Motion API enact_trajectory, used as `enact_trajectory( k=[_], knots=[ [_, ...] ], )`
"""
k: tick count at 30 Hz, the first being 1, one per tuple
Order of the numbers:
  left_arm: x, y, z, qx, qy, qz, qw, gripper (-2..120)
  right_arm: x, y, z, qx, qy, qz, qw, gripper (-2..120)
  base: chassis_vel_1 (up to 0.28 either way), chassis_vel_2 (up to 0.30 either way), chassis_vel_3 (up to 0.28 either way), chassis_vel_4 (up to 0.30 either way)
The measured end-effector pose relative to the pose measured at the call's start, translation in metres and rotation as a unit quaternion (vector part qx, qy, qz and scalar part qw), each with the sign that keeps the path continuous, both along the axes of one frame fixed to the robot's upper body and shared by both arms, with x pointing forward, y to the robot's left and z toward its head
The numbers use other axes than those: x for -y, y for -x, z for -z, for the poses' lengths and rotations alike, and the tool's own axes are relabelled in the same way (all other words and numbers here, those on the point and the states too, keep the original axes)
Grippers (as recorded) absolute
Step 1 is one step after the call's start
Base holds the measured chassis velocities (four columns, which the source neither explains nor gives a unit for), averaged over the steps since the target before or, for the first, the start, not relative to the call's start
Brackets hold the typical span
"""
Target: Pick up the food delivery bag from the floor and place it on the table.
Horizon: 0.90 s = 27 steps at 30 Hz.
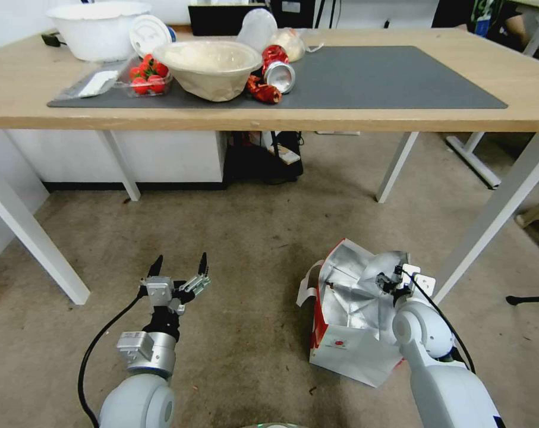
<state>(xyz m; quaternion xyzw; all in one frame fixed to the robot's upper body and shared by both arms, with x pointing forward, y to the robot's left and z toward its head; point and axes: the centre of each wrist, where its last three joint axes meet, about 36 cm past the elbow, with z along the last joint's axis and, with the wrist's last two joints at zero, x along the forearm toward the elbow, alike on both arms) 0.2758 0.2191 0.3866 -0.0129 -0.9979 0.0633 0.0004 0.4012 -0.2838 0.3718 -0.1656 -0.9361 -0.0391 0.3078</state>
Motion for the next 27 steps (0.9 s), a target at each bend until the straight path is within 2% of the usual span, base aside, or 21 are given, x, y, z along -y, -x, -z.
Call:
enact_trajectory(
  k=[1,8,9,11,12,16,21,23,25,26,27],
  knots=[
    [0.0,0.0,0.0,0.0,0.0,0.0,1.0,100,0.0,0.0,0.0,0.0,0.0,0.0,1.0,55,0.0,0.0,0.0,0.0],
    [0.001,-0.001,0.0,0.001,0.0,0.002,1.0,100,0.005,0.004,-0.002,-0.001,0.004,-0.003,1.0,28,0.0,0.0,0.0,0.0],
    [0.001,-0.001,0.0,0.001,0.0,0.002,1.0,100,0.005,0.004,-0.002,-0.001,0.004,-0.003,1.0,28,0.0,0.0,0.0,0.0],
    [0.0,0.0,0.0,0.0,0.0,0.002,1.0,100,0.006,0.007,-0.004,0.001,0.007,-0.006,1.0,17,0.0,0.0,0.0,0.0],
    [0.0,0.0,0.0,0.0,0.0,0.002,1.0,100,0.006,0.007,-0.004,0.001,0.007,-0.006,1.0,17,0.0,0.0,0.0,0.0],
    [0.001,0.0,0.001,0.0,0.0,0.002,1.0,100,0.008,0.012,-0.007,0.007,0.009,-0.014,1.0,0,0.0,0.0,0.0,0.0],
    [0.001,0.001,0.001,-0.001,0.0,0.002,1.0,100,0.011,0.019,-0.01,0.019,0.009,-0.029,0.999,0,0.0,0.0,0.0,0.0],
    [0.001,0.001,0.001,0.0,0.0,0.002,1.0,100,0.017,0.03,-0.018,0.043,-0.006,-0.074,0.996,0,0.0,0.0,0.0,0.0],
    [0.001,0.001,0.001,0.0,0.0,0.002,1.0,100,0.018,0.033,-0.022,0.05,-0.012,-0.089,0.995,0,0.0,0.0,0.0,0.0],
    [0.002,0.001,0.001,0.001,0.001,0.002,1.0,100,0.021,0.04,-0.03,0.064,-0.025,-0.121,0.99,0,0.0,0.0,0.0,0.0],
    [0.002,0.001,0.001,0.001,0.001,0.002,1.0,100,0.021,0.04,-0.03,0.064,-0.025,-0.121,0.99,0,0.0,0.0,0.0,0.0]
  ],
)
